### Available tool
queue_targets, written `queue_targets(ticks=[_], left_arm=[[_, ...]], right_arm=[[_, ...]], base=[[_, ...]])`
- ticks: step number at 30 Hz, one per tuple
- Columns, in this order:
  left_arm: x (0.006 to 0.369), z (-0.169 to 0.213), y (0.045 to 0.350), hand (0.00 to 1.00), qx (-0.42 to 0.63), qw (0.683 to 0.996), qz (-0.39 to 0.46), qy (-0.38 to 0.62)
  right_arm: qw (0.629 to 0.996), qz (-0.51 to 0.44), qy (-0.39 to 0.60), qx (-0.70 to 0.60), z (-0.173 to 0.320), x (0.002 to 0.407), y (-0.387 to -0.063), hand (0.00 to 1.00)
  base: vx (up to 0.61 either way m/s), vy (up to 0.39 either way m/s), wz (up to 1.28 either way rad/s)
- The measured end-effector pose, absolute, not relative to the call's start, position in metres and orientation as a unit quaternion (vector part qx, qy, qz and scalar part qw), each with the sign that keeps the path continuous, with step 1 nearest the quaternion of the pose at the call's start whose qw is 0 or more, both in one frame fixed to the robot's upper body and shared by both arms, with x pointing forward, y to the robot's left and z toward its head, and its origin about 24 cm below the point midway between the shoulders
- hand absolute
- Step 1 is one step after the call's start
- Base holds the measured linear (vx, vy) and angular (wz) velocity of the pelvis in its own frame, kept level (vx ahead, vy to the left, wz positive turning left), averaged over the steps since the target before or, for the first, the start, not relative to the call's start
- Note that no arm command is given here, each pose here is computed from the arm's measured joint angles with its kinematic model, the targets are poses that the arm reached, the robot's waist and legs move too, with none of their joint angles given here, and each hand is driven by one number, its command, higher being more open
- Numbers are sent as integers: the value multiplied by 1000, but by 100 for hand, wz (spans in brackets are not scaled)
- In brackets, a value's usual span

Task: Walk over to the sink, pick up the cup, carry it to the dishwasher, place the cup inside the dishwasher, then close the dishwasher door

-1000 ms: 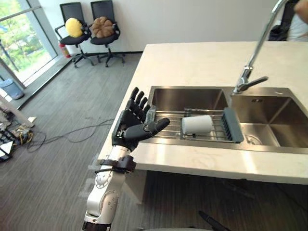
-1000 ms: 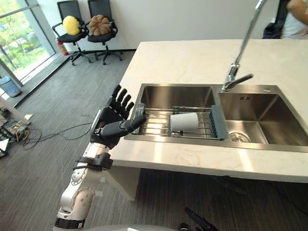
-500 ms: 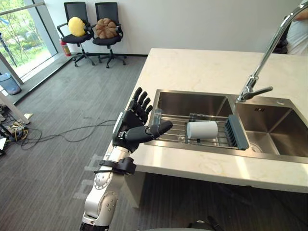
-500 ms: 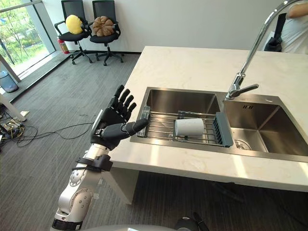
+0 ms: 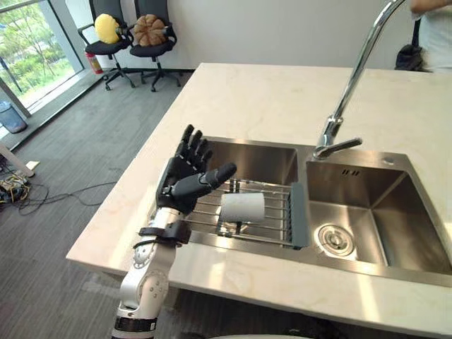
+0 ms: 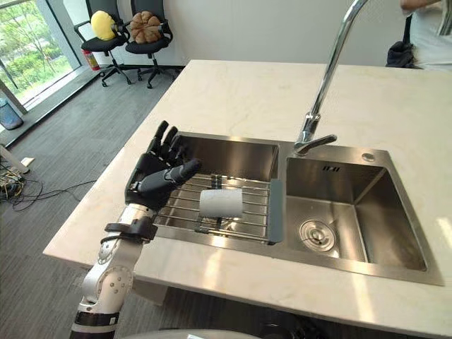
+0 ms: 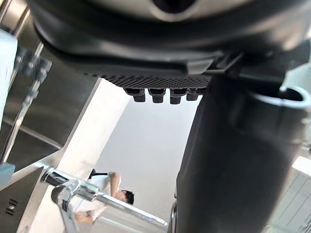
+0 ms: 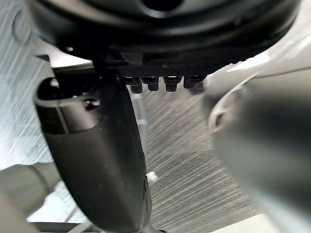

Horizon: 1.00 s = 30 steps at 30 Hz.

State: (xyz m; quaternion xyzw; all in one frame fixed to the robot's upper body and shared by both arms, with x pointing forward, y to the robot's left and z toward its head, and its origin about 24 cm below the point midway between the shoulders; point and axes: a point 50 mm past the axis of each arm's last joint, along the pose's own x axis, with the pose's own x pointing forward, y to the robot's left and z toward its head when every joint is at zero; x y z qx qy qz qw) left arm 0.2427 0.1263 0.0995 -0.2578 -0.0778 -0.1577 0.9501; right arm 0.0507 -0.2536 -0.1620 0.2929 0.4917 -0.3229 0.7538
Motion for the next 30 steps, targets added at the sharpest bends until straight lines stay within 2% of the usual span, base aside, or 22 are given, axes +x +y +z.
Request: queue_targets(ticks=[3, 7, 12, 17, 23, 30], left_arm=[[244, 103, 119, 100, -231, 954, -174, -83], [247, 112, 109, 100, -174, 956, -211, -110], [245, 113, 98, 100, -109, 951, -267, -112], [245, 112, 99, 100, -87, 952, -277, -97], [243, 103, 112, 100, 17, 961, -262, -86], [239, 106, 125, 100, 171, 949, -237, -120]], right_arm=[[737, -363, 477, 314, -161, 39, -264, 100], [693, -416, 455, 374, -165, 19, -253, 100], [665, -428, 444, 420, -171, 14, -231, 100], [677, -409, 462, 402, -171, 15, -231, 100], [701, -368, 498, 353, -170, 15, -233, 100], [719, -325, 527, 316, -170, 21, -233, 100]], base=[[131, -103, -21], [136, -55, 10], [34, 49, 2], [-51, 47, 2], [-11, 0, -4], [10, 0, -1]])
